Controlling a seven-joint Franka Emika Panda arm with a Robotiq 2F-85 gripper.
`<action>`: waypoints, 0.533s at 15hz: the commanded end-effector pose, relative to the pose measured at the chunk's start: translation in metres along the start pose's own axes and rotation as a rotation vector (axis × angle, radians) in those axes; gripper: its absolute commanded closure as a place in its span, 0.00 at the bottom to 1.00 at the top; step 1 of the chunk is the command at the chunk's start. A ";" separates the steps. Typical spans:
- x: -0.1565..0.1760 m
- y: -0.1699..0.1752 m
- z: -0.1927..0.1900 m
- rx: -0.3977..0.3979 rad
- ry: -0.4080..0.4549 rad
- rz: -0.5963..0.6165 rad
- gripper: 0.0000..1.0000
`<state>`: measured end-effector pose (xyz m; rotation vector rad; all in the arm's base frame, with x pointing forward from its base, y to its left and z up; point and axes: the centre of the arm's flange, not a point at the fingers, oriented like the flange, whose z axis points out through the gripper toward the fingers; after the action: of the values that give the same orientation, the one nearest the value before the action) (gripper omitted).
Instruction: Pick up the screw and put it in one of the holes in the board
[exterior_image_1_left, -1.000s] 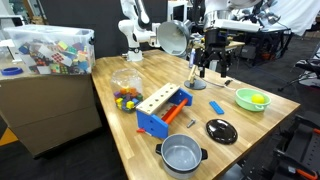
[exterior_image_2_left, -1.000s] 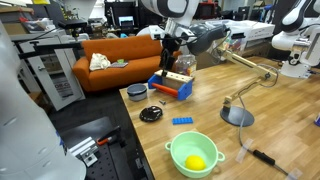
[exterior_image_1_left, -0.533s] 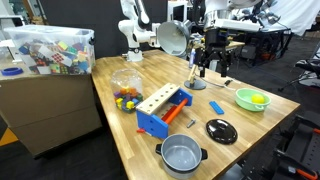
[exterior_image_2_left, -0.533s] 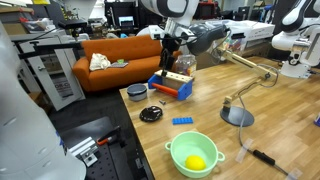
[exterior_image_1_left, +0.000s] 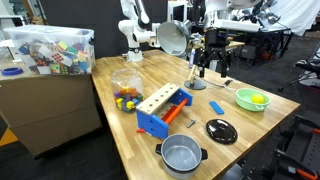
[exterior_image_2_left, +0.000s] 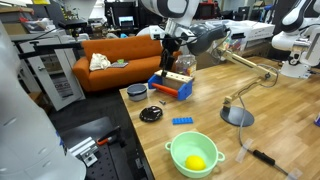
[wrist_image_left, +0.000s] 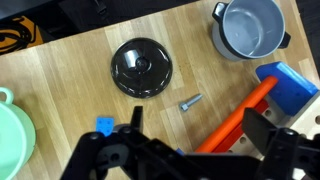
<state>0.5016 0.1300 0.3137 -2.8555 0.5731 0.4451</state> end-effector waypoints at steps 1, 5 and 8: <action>0.008 -0.002 0.003 0.059 0.034 0.173 0.00; 0.008 -0.003 0.016 0.052 0.103 0.390 0.00; 0.002 -0.002 0.026 0.041 0.184 0.520 0.00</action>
<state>0.5069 0.1330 0.2924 -2.7191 1.1892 0.3388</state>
